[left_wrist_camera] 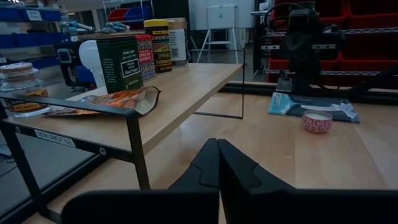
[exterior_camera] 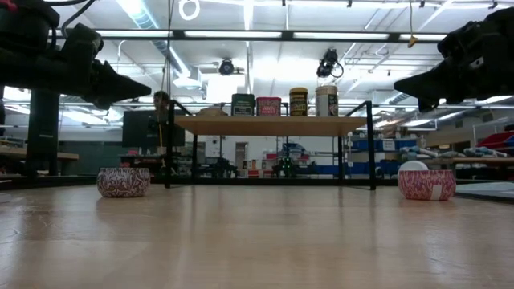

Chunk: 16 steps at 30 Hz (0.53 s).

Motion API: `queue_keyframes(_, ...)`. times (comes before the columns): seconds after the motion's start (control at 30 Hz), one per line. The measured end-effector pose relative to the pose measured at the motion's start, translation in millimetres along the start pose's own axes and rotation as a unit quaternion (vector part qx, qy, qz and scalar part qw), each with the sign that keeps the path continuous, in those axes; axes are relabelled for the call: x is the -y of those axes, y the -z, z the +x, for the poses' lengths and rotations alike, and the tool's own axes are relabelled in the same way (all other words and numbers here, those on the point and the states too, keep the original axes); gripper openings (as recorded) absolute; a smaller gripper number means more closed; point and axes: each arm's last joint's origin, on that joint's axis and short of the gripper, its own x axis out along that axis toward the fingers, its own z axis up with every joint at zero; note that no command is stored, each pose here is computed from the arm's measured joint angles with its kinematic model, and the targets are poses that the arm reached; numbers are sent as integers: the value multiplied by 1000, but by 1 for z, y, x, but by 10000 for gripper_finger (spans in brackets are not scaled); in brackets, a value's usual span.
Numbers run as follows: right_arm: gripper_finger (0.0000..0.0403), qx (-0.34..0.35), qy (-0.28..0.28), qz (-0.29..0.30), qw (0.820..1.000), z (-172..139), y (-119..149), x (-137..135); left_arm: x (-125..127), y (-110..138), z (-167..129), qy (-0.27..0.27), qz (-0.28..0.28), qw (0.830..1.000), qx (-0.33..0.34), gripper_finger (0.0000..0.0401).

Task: Shelf spices
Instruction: Return to Home Position

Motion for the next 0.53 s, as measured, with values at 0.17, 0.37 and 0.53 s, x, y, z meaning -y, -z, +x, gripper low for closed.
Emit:
queue_keyframes(0.17,6,0,0,0,1000,0,0,0,0,0,0,0,0,1000,0,2)
queue_keyframes(0.37,7,0,0,0,1000,0,0,0,0,0,0,0,0,1000,0,2)
queue_keyframes(0.53,7,0,0,0,1000,0,0,0,0,0,0,0,0,1000,0,2)
